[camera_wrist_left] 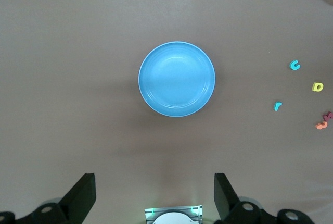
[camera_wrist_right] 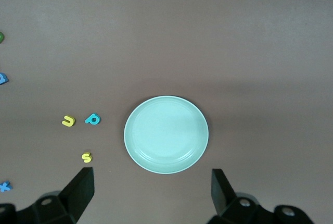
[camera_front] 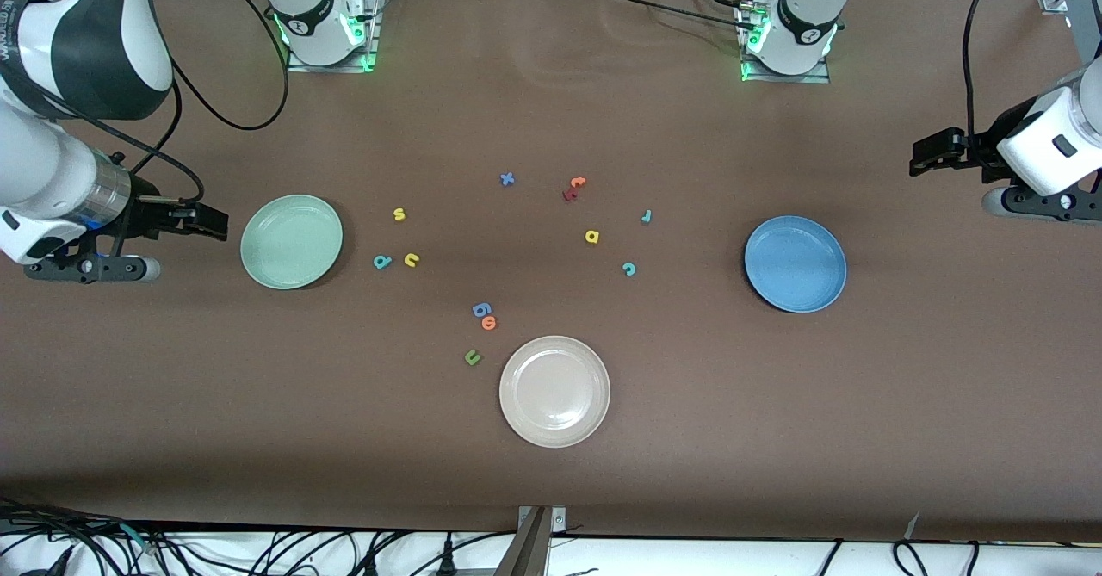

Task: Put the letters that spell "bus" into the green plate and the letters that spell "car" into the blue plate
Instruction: 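Reach yellow s with the right gripper while the left gripper reaches teal r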

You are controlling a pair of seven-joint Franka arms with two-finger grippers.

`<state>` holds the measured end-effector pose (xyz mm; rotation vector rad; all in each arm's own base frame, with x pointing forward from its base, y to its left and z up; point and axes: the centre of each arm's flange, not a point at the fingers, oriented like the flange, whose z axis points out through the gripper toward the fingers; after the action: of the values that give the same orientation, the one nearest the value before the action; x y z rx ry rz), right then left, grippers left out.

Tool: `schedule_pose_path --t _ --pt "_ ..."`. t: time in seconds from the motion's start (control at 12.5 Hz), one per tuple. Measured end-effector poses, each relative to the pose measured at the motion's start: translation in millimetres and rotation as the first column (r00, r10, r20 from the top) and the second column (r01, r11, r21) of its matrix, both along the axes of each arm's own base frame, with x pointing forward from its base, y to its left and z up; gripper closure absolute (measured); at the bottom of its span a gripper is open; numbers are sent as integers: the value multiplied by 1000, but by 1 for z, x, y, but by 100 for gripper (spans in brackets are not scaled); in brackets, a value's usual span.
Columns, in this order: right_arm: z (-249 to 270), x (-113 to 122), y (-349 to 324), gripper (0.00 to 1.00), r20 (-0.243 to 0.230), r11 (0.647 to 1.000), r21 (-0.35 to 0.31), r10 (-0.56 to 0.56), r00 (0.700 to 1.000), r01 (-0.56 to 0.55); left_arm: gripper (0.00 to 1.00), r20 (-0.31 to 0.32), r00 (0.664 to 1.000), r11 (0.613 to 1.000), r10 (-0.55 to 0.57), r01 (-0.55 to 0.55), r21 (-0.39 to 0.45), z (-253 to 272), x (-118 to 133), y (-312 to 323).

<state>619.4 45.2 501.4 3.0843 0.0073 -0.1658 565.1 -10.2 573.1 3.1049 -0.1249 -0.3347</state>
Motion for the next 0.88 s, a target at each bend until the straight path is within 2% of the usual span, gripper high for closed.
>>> schedule_pose_path --t 0.32,0.64,0.88 --pt "-1 0 1 0 -2 1000 0 2 1000 -2 0 -41 999 1000 -31 31 1 -22 7 -24" --pt "-3 -3 26 0 -7 999 -8 -48 999 48 0 -108 994 1000 -15 17 11 -65 14 -94" --pt "-22 -9 63 1 -42 996 -19 -83 996 82 0 -112 993 1000 26 -24 12 -96 15 -141"
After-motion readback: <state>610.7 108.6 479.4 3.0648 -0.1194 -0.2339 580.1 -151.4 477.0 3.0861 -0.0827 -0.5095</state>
